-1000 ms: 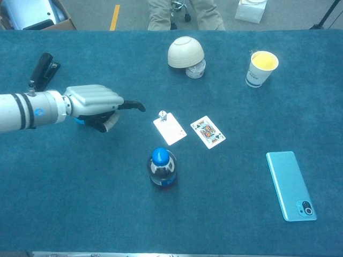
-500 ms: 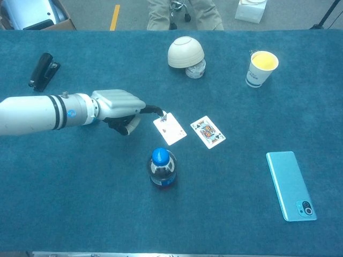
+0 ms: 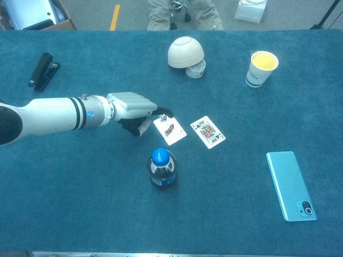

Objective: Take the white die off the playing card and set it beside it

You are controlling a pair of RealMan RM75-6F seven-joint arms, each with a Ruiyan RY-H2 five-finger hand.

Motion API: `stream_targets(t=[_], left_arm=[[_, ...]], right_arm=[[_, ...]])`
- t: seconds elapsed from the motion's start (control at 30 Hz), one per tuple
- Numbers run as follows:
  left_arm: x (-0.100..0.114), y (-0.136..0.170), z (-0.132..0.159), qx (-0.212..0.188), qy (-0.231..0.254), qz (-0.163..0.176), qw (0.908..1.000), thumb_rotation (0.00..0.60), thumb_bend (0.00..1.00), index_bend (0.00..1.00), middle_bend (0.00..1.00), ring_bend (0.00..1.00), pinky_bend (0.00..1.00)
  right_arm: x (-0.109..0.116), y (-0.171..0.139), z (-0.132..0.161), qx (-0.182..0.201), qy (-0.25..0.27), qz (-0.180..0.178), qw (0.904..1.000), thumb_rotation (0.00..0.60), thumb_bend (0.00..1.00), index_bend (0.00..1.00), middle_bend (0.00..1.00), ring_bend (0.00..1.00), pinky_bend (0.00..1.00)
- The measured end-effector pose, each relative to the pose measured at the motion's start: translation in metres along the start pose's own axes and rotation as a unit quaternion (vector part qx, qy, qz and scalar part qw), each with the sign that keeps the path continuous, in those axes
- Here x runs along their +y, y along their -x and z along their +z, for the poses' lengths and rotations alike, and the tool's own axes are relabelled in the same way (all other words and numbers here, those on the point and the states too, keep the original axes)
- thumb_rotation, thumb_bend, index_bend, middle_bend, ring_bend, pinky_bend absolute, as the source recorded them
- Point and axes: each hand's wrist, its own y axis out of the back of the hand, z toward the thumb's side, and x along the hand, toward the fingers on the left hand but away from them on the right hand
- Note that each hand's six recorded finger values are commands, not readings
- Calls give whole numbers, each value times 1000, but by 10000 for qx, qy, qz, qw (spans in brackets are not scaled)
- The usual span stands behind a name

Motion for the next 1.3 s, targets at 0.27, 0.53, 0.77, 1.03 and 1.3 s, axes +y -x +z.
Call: stream_targets(t=[0.27,0.53,0.77,1.03,1.3], left_arm=[[-3,-6,-5,98,-37,-35,9999,600,1000,65,1000,1000,931],[-5,-3,-14,228,-178,-58,9996,600,1000,66,1000,1000,932],[-1,4,-24,363,-189,-47,9992,600,1000,66,1000,1000,932],[1,13,-36,512,-237,-60,9984,600,1000,67,1000,1000,931],[5,22,-40,568,-227,-32,9981,600,1000,69,1000,1000,932]], right_arm=[[1,-1,-2,-23,-3,-10,10000,600,448,282,312,155,250],[2,-2,-3,-42,-11,-24,10000,600,448,282,312,155,250],[1,-3,-2,-29,-5,-23,10000,600,448,282,312,155,250],[1,-3,1,-2,-1,-22,10000,600,448,282,312,155,250],[1,-4,3,18,9,-21,10000,600,448,282,312,155,250]])
